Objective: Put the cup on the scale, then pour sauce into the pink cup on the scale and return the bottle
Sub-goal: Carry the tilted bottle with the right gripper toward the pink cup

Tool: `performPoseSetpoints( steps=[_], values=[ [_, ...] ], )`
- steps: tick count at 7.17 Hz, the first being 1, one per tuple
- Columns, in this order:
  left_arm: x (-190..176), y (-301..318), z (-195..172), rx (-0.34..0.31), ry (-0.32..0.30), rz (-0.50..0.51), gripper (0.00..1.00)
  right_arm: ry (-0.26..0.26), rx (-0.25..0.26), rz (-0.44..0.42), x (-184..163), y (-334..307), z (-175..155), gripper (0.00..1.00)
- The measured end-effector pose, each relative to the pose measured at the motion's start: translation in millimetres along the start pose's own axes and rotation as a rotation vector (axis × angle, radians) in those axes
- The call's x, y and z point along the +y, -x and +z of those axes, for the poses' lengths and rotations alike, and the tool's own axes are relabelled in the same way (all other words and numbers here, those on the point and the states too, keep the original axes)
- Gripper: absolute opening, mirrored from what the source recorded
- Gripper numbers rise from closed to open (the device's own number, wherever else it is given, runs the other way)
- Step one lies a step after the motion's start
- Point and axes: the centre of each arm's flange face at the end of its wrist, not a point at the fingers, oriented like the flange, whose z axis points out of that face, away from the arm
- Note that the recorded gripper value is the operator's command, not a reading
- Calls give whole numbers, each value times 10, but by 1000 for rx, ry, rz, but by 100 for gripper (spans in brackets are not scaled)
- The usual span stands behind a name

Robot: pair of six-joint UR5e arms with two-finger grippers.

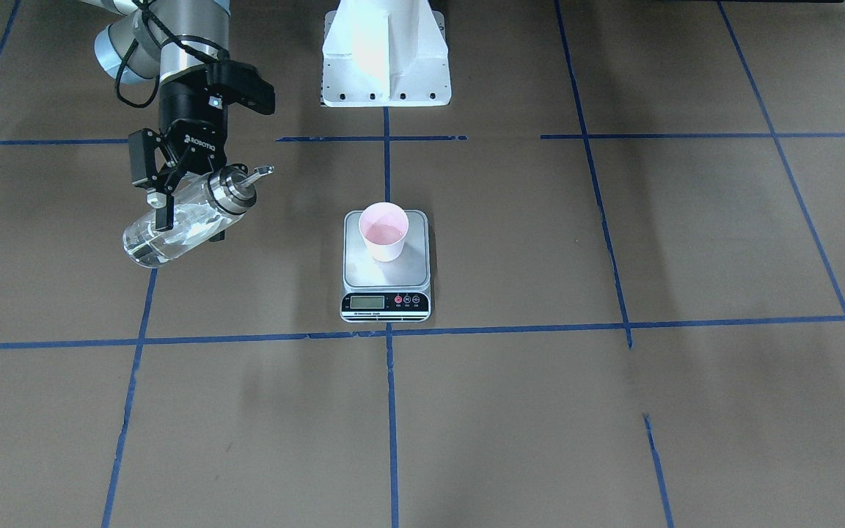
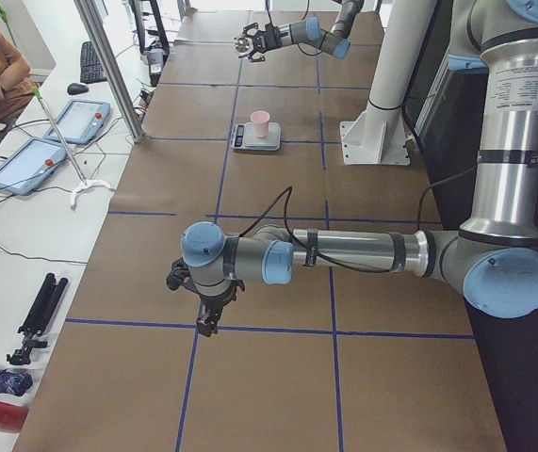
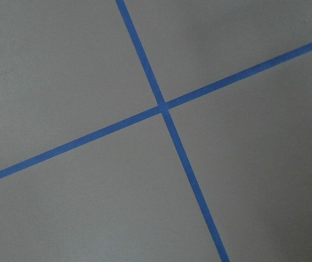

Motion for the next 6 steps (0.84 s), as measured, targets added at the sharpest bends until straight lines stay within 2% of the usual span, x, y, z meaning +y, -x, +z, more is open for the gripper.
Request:
performPoseSetpoints(
  steps=[6],
  values=[
    [-65, -5, -28, -3, -4, 2, 100, 26, 84, -119, -138, 917, 81, 0]
  ],
)
